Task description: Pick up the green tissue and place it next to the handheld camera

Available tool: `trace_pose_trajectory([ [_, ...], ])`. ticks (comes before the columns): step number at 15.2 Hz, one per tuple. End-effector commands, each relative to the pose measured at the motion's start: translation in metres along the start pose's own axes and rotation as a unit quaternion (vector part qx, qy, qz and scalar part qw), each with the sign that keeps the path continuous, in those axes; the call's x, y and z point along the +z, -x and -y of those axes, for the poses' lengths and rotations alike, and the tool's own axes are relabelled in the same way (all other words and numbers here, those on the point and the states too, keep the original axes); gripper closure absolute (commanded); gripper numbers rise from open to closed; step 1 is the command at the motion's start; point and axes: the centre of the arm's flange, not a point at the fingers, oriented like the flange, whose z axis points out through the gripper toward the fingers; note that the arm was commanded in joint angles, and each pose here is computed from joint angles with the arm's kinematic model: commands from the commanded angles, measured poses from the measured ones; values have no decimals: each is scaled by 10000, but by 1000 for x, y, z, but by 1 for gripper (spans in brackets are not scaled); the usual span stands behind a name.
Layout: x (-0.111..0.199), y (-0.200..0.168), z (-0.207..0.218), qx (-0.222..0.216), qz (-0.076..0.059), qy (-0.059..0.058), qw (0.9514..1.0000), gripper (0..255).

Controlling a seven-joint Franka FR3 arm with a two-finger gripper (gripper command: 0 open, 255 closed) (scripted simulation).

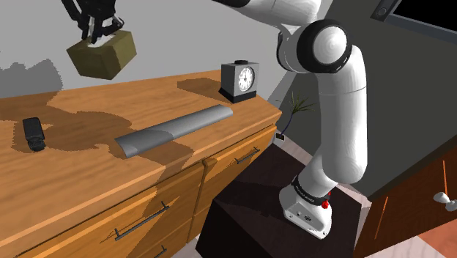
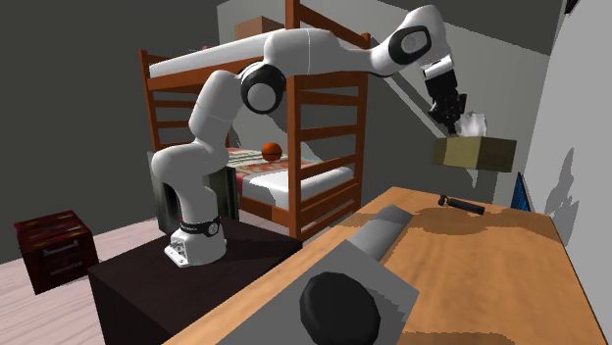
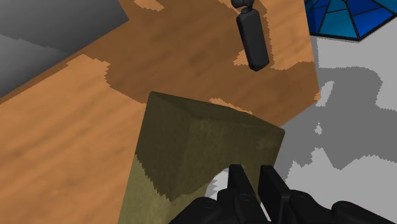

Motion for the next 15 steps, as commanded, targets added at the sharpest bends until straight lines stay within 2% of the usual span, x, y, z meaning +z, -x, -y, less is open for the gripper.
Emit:
trace_pose_trajectory([
  [1, 11, 3, -3, 0, -1, -4, 10000, 255],
  [15, 79, 15, -29, 0, -1, -4, 10000, 255],
])
